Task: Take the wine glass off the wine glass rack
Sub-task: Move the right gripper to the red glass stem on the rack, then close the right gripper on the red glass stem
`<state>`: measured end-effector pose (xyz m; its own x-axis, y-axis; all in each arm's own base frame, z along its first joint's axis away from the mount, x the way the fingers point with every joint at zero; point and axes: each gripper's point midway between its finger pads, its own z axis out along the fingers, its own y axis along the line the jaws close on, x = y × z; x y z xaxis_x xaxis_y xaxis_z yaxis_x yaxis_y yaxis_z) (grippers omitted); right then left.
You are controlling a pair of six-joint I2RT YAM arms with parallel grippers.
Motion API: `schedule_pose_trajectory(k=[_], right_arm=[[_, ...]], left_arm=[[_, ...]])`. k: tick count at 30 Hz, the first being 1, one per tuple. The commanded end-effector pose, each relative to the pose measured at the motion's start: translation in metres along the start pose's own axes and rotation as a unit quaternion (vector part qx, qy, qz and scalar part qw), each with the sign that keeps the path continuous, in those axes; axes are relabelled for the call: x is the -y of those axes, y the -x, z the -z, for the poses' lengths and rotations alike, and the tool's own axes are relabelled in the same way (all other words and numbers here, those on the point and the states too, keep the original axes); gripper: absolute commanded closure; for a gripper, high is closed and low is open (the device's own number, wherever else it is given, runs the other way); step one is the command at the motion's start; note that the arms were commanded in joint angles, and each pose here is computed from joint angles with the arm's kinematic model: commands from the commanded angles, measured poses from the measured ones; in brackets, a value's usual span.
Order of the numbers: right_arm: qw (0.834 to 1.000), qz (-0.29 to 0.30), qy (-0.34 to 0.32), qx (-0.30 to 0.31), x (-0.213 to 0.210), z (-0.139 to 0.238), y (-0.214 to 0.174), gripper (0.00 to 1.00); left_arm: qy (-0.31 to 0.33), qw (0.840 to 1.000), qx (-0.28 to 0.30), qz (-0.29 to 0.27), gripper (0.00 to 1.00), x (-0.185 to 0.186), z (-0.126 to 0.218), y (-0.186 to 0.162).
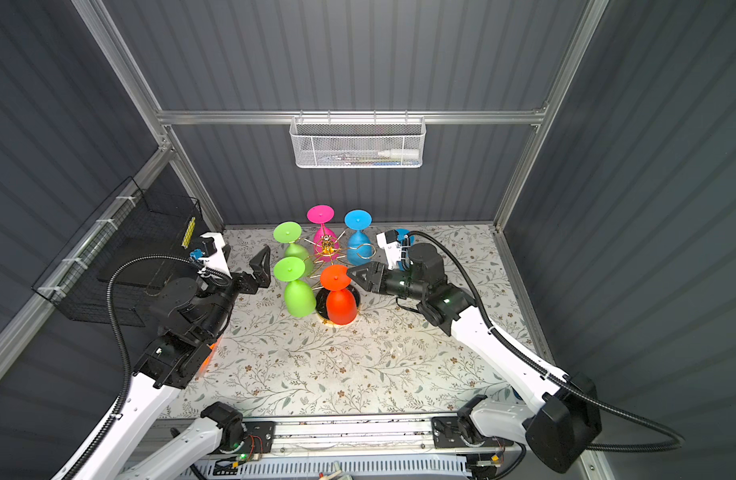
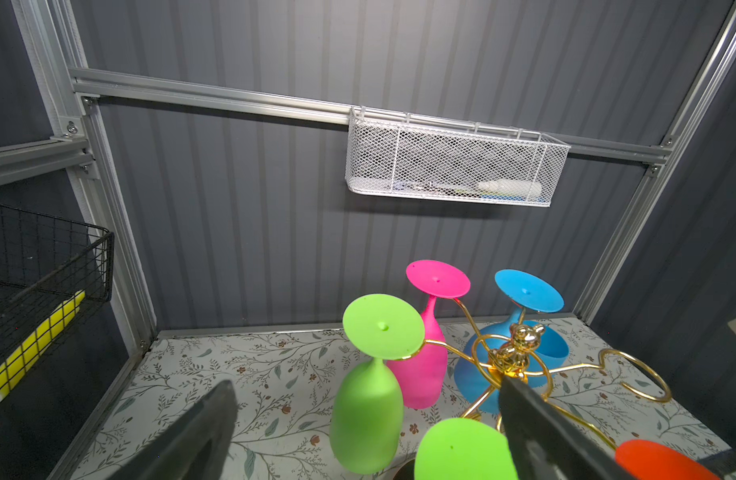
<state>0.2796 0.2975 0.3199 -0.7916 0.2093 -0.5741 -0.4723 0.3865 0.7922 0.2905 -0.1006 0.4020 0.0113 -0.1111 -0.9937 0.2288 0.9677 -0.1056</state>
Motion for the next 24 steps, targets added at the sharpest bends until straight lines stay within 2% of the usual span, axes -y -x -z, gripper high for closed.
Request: schedule_pose_trajectory(k=[1, 11, 24], right_arm=[[1.0, 0.005, 0.018, 0.001, -0.014, -0.0053, 0.0061, 0.56], [1.0, 0.0, 0.015, -0.007, -0.0144, -0.0102, 0.0025, 0.8], [1.0, -0.006, 0.016, 0.0, -0.0203, -0.0044, 0.0058, 0.94]], left_arm=[[0.004, 1.0, 0.015, 0.0, 0.0, -0.0029, 0.0056, 0.0115], [0.004, 1.0, 0.014, 0.001, 0.0, -0.0033, 0.0074, 0.0104], [0.005, 1.0, 0.015, 0.001, 0.0, -0.0038, 0.0084, 0.0107]])
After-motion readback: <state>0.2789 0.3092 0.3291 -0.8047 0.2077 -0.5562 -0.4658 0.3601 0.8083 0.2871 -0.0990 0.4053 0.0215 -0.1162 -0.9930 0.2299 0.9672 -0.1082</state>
